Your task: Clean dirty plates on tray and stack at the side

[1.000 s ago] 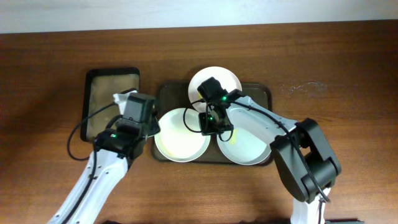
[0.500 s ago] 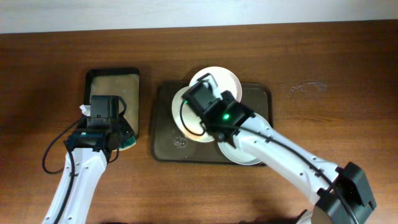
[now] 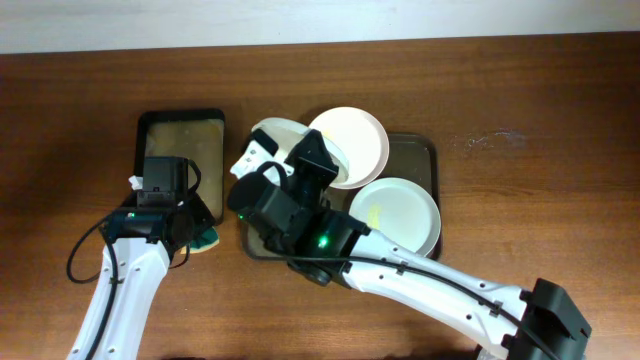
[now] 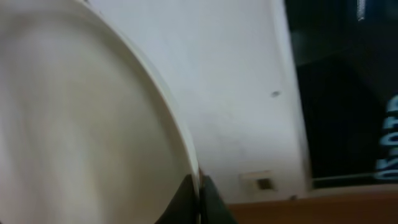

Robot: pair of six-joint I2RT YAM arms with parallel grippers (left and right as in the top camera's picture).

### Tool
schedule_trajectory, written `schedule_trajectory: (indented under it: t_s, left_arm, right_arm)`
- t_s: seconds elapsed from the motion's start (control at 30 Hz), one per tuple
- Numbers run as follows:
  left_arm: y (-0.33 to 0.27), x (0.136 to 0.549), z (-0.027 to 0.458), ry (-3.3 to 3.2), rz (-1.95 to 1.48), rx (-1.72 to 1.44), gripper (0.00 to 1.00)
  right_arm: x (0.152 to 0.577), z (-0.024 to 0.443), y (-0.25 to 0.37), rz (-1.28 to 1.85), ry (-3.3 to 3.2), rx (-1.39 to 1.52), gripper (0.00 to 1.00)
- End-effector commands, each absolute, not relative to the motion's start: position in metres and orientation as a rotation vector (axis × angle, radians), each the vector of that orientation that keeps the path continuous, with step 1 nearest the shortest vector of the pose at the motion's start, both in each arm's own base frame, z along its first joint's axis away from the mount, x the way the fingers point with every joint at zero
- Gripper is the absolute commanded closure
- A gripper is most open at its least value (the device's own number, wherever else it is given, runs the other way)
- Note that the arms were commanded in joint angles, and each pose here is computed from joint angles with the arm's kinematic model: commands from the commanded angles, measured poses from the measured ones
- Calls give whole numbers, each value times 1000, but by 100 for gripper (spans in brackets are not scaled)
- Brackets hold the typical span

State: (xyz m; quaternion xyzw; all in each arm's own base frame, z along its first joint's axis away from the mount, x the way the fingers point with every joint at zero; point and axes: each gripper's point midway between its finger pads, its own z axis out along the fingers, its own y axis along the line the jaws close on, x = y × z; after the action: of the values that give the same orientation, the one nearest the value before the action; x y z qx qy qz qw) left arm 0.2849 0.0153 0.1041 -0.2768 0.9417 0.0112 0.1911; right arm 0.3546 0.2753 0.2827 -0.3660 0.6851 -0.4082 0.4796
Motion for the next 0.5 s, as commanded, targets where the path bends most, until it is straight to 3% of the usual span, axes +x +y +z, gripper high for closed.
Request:
schedule_trajectory:
  t_s: [0.0, 0.37, 0.47]
  left_arm:
    - [16, 289, 114, 2624, 22, -750, 100]
    - [16, 287, 113, 2635, 28, -739, 100]
    - [16, 287, 113, 2638, 30, -740, 100]
  right_arm:
    - [350, 312, 261, -1144, 1629, -865, 96]
    - [355, 308, 256, -1024, 1684, -688, 96]
    - [363, 279, 258, -882, 1770, -725, 96]
